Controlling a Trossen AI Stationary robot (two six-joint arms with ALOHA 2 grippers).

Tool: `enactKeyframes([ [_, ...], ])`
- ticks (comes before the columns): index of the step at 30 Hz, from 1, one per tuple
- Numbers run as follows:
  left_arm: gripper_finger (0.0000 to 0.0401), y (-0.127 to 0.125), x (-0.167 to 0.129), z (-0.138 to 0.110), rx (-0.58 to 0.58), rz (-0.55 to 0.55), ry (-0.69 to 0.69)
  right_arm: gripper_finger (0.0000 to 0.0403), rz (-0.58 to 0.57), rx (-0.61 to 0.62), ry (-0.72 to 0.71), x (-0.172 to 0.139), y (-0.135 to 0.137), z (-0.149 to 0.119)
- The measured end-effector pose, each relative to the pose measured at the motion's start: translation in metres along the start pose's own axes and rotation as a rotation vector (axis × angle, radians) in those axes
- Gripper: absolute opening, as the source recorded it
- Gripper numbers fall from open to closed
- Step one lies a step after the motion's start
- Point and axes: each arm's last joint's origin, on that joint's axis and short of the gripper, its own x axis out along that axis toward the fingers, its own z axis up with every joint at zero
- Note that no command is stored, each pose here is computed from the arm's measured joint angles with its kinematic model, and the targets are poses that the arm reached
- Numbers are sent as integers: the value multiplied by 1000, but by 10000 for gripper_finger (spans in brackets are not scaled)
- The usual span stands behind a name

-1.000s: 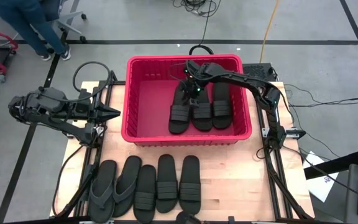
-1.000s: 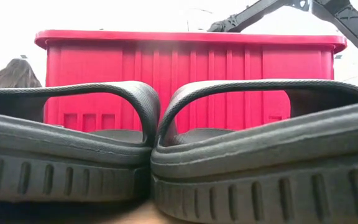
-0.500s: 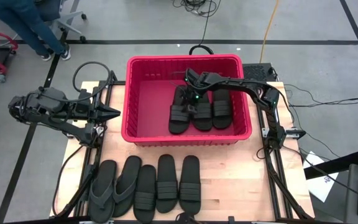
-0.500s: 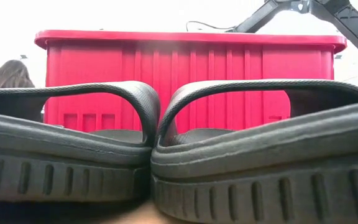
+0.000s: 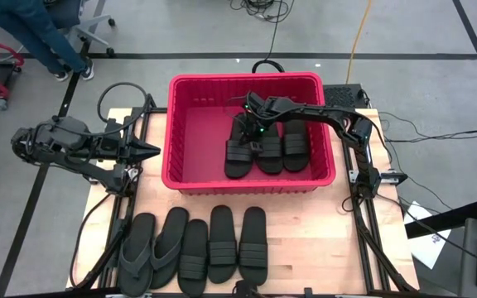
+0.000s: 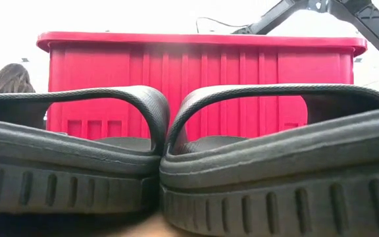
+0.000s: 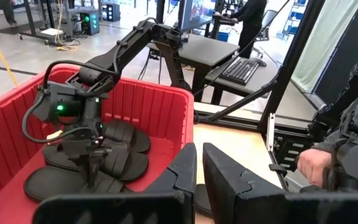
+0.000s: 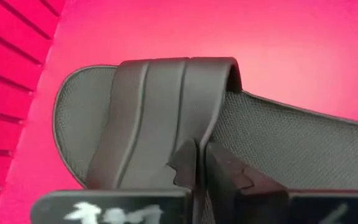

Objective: Pick and place slides into bin
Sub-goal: Put the black slide into the red bin

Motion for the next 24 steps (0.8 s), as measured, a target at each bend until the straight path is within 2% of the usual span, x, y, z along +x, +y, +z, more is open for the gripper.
enactKeyframes([
  [4,26,0,0,0,0,1,1,5,-51,-32,33,0,-1,-1],
  [10,26,0,0,-1,1,2,6,3,-110,0,51,-2,-6,-2],
  [18,26,0,0,-1,2,5,5,2,-104,44,54,-3,-7,-4],
  [21,26,0,0,-1,4,5,6,20,-102,69,52,-4,-6,-3],
  [24,26,0,0,-1,5,3,6,54,-92,63,30,-12,-4,0],
])
